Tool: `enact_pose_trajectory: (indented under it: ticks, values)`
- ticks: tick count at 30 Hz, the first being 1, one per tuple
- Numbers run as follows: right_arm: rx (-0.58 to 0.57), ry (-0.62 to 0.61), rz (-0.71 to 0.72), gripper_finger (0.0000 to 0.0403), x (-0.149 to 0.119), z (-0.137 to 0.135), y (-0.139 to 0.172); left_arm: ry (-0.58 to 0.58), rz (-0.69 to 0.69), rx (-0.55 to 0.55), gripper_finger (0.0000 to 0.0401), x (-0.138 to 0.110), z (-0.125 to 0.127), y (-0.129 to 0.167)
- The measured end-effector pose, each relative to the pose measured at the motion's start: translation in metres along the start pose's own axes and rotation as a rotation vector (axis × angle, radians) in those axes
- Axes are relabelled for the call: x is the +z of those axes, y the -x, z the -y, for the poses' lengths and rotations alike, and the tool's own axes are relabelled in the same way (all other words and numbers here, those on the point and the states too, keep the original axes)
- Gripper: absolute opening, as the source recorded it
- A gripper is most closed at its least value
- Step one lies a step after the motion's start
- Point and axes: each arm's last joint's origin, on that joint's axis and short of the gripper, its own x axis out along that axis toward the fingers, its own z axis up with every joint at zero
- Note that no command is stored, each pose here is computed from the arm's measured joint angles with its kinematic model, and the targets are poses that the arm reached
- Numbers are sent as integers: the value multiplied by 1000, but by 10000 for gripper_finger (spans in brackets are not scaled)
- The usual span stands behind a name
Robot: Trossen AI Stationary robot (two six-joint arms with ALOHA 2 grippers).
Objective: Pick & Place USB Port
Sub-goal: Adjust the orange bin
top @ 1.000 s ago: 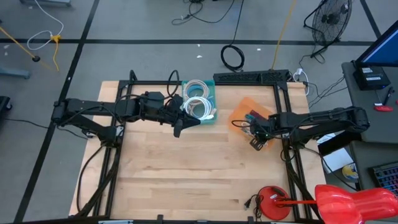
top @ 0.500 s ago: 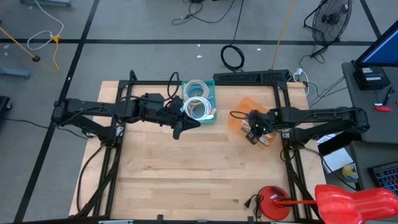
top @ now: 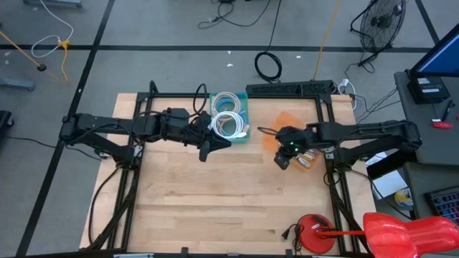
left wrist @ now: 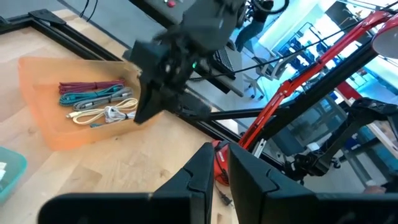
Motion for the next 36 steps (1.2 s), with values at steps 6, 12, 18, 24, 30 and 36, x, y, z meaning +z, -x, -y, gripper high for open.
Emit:
enact_pose_trajectory:
  ticks: [6, 12, 18, 24, 30, 36]
  values:
    - [-22, 56, -65, 0, 0, -11, -29, -4, -5, 4, 47, 0, 0, 0]
    - [-114, 130, -122, 0, -1, -10, -57, -3, -6, 5, 47, -1, -1, 0]
    - [-248, 196, -147, 0, -1, -3, -76, 0, -30, 6, 47, -5, 2, 0]
    - [-339, 207, -161, 0, 2, 6, -90, -16, -45, 2, 47, -11, 9, -1]
    - [-411, 169, -116, 0, 13, 19, -90, -18, -32, 19, 47, -12, 11, -2]
    - [-461, 137, -103, 0, 25, 38, -88, -24, -40, 8, 47, -15, 14, -2]
